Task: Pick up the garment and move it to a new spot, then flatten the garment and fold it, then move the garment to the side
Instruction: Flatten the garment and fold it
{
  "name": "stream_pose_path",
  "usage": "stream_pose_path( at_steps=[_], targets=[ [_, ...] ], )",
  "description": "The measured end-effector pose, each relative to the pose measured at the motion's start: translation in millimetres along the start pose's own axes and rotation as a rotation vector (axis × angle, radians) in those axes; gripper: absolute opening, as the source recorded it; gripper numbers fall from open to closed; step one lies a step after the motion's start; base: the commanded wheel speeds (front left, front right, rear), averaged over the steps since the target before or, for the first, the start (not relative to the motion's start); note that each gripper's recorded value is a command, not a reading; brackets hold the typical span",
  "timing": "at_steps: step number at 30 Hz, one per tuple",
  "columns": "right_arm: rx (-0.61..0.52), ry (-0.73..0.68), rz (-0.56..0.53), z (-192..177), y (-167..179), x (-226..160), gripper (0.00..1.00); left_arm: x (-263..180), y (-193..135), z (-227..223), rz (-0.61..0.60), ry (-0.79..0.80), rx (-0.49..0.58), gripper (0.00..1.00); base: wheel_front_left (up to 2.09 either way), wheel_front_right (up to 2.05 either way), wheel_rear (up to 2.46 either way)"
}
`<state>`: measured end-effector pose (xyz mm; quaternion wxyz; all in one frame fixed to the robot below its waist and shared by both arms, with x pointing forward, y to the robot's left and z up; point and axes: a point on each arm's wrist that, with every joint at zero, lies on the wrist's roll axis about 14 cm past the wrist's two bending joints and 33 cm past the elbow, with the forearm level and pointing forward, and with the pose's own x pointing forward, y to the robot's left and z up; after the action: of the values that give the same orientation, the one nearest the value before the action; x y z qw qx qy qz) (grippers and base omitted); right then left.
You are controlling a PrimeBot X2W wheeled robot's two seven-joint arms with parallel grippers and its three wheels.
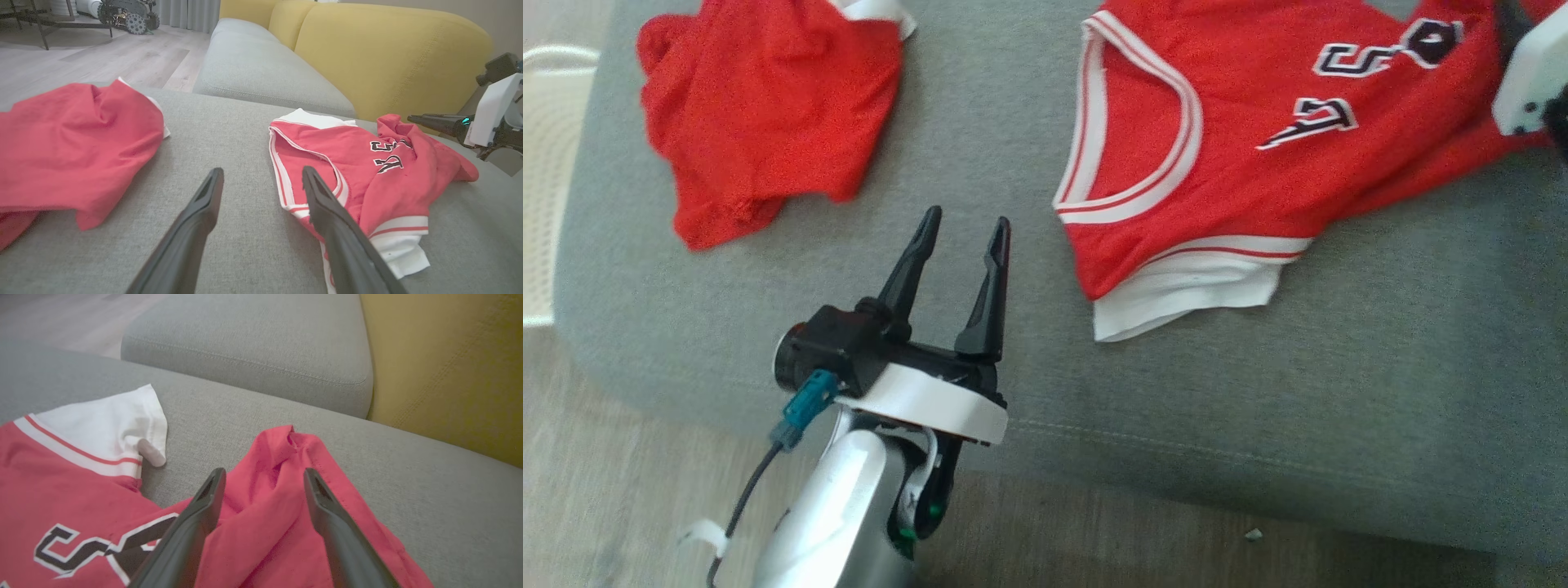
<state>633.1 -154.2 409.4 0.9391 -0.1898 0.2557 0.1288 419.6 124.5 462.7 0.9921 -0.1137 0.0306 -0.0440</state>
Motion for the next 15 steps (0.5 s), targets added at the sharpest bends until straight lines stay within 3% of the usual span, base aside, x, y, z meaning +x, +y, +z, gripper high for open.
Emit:
stream_pose_path(
  at_steps=[9,15],
  targets=[
    [0.103,-0.228,-0.104,32.7,-43.6,-57.6,1.0,13.4,-31.8,16.0,-0.099,-0.059,-0.004,1.0,0.0,0.0,0.0],
    [0.177,-0.297,-0.136,16.2,-49.3,-98.6,1.0,16.9,-50.6,25.1,-0.148,-0.087,-0.024,1.0,0.0,0.0,0.0]
  ],
)
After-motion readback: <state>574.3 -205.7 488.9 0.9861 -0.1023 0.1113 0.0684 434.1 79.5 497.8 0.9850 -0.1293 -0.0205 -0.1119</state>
